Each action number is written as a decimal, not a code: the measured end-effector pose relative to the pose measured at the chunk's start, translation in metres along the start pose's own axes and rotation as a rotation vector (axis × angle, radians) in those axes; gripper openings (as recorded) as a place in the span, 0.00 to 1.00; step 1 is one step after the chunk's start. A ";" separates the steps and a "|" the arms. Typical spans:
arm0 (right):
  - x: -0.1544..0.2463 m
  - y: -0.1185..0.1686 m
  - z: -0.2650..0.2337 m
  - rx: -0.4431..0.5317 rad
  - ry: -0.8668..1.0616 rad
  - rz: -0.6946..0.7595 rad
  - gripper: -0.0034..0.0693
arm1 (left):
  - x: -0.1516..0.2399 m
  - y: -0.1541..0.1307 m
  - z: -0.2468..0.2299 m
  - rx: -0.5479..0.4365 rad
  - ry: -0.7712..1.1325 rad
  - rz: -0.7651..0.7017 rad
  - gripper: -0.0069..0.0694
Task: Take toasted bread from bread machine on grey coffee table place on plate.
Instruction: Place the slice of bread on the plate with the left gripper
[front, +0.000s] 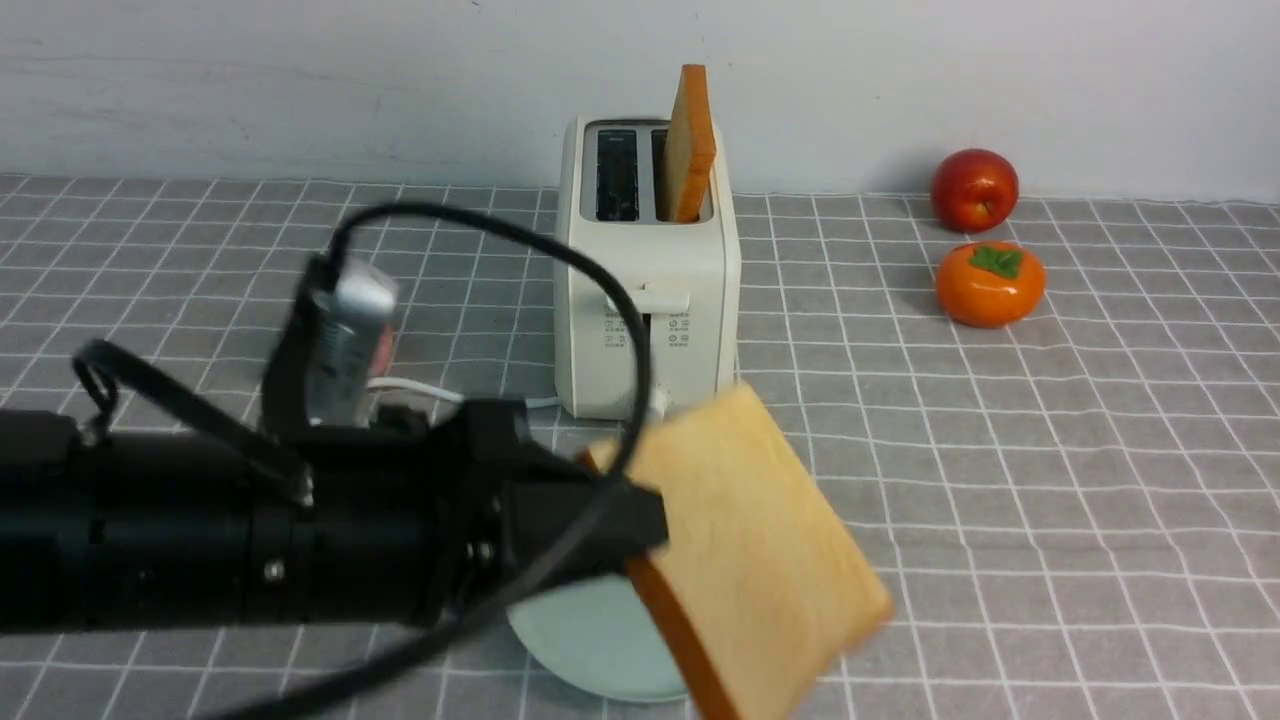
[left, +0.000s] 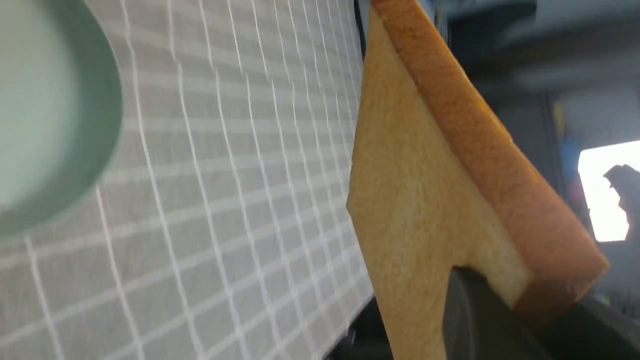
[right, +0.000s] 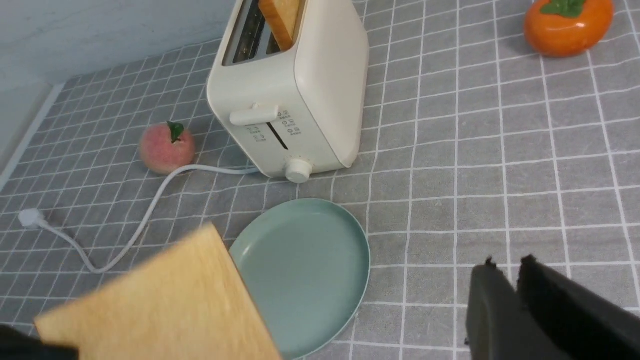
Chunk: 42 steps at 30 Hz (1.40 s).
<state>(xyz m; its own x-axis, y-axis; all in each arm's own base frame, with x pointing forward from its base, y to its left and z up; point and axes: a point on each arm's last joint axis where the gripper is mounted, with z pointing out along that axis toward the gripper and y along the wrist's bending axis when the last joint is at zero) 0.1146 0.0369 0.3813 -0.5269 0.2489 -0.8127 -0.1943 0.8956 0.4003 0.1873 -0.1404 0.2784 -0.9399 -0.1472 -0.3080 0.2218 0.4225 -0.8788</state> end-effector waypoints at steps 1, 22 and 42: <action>0.000 0.000 0.000 0.000 0.002 0.000 0.16 | 0.001 0.001 0.001 -0.004 0.015 0.010 0.21; 0.005 0.002 0.000 -0.018 0.059 0.017 0.19 | -0.084 0.111 0.040 -0.124 -0.016 -0.123 0.21; -0.015 0.011 0.006 -0.030 0.200 0.008 0.22 | -0.095 0.122 0.028 -0.404 -0.073 0.098 0.71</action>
<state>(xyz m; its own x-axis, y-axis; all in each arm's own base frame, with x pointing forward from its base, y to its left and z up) 0.1255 0.0451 0.3957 -0.6815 0.1756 -0.7104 -0.2123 0.8816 0.4216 0.3107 -0.0996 0.1900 -0.8956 -0.1455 -0.4204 0.1761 0.7520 -0.6353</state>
